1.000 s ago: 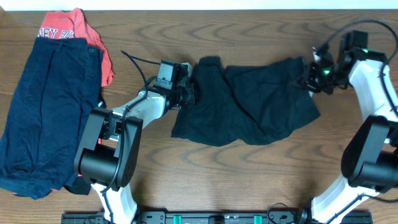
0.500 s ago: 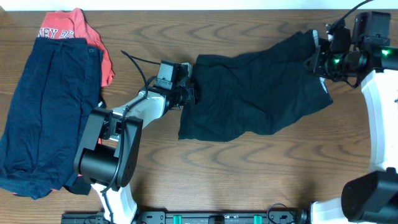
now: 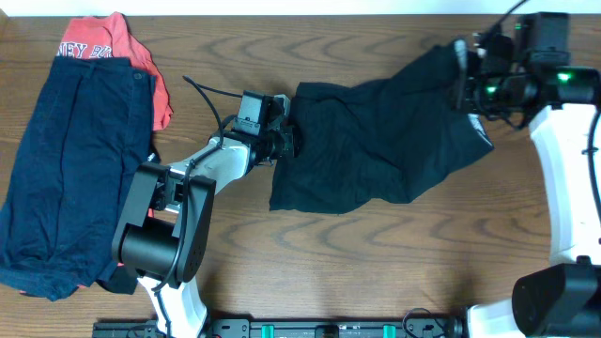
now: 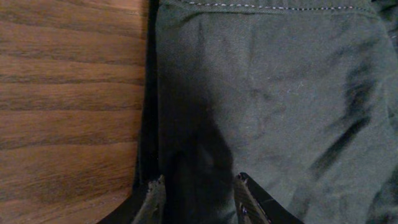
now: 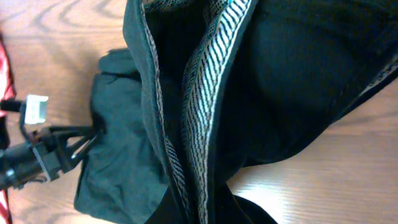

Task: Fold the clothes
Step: 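Lift the shorts' right end with the right gripper and fold it leftward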

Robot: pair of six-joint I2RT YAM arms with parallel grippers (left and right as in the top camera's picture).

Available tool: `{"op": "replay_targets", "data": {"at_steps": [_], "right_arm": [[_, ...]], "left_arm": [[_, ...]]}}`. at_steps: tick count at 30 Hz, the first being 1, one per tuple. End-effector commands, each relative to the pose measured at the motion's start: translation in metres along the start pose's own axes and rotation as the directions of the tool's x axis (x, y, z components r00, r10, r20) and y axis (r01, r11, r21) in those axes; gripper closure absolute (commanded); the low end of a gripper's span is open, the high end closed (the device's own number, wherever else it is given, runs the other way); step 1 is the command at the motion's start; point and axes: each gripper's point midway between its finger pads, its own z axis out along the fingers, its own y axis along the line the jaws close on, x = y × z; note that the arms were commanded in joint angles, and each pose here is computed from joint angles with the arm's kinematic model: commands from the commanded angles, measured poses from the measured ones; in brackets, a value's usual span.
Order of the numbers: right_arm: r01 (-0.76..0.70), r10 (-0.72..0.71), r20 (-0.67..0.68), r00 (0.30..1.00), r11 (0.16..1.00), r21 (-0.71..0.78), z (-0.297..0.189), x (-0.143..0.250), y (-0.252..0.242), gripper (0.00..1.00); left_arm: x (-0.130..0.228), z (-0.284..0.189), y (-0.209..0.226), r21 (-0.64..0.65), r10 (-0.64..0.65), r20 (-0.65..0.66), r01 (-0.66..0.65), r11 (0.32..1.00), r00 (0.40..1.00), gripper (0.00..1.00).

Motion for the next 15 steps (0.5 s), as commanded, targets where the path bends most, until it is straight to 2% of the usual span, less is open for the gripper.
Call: {"op": "replay_targets", "data": {"at_steps": [1, 8, 15], "right_arm": [[0.055, -0.054, 0.035, 0.998, 0.997, -0.049, -0.008, -0.004, 0.038, 0.99], [0.12, -0.119, 0.04, 0.992, 0.992, -0.036, 0.008, 0.004, 0.078, 0.99], [0.13, -0.133, -0.034, 0.991, 0.988, -0.079, 0.054, 0.021, 0.113, 0.99]], "left_arm": [[0.015, 0.012, 0.01, -0.024, -0.023, -0.049, 0.022, 0.999, 0.999, 0.61], [0.015, 0.012, 0.01, -0.024, -0.023, -0.049, 0.022, 0.999, 0.999, 0.61], [0.015, 0.012, 0.01, -0.024, -0.023, -0.05, 0.022, 0.999, 0.999, 0.61]]}}
